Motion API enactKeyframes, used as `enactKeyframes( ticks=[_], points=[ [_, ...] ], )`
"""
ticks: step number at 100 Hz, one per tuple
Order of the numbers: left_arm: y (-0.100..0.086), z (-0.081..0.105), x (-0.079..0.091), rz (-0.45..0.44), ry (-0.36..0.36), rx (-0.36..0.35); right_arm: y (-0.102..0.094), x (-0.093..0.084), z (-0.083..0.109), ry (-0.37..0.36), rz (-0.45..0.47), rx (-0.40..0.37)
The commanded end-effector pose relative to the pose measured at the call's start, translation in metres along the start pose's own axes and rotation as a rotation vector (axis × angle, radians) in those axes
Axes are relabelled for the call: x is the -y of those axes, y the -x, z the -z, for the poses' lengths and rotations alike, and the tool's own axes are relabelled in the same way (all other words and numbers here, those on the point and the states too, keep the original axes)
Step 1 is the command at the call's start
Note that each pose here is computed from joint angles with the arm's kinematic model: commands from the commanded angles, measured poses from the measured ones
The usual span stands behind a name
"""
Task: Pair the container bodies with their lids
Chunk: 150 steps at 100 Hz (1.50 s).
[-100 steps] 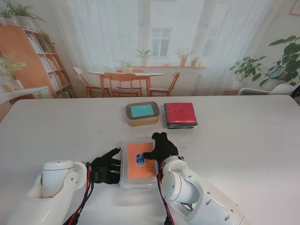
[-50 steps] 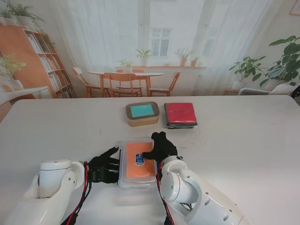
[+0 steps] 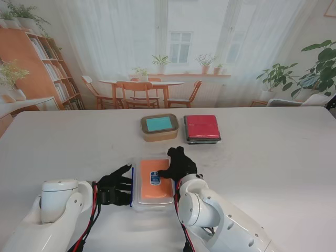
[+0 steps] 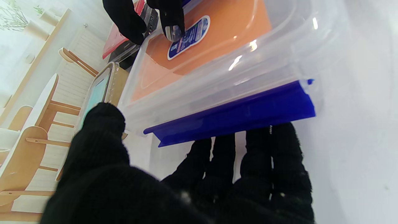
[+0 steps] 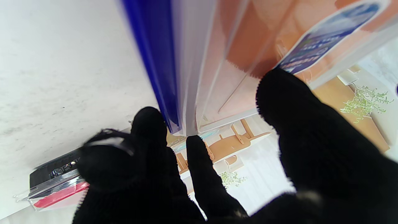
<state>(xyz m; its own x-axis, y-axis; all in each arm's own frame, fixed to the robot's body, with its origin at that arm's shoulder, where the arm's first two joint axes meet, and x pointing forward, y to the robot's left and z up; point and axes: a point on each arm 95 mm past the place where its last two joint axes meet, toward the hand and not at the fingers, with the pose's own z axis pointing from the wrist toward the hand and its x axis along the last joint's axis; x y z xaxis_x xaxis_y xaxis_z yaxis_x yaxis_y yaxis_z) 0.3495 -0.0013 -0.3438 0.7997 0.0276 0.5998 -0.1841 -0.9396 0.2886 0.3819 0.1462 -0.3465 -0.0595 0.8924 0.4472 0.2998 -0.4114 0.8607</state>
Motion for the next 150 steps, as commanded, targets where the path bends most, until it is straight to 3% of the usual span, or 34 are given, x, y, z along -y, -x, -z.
enactKeyframes(
  ticks=[1,103,150],
  points=[
    [-0.003,0.004,-0.006,0.000,0.021,-0.012,0.009,0.014,0.002,-0.052,0.015,0.022],
    [0.005,0.019,-0.001,-0.006,0.000,-0.015,0.003,0.017,0.000,-0.052,0.041,0.001],
    [-0.001,0.026,-0.008,-0.015,0.022,-0.031,0.000,0.018,0.000,-0.046,0.043,-0.002]
  ],
)
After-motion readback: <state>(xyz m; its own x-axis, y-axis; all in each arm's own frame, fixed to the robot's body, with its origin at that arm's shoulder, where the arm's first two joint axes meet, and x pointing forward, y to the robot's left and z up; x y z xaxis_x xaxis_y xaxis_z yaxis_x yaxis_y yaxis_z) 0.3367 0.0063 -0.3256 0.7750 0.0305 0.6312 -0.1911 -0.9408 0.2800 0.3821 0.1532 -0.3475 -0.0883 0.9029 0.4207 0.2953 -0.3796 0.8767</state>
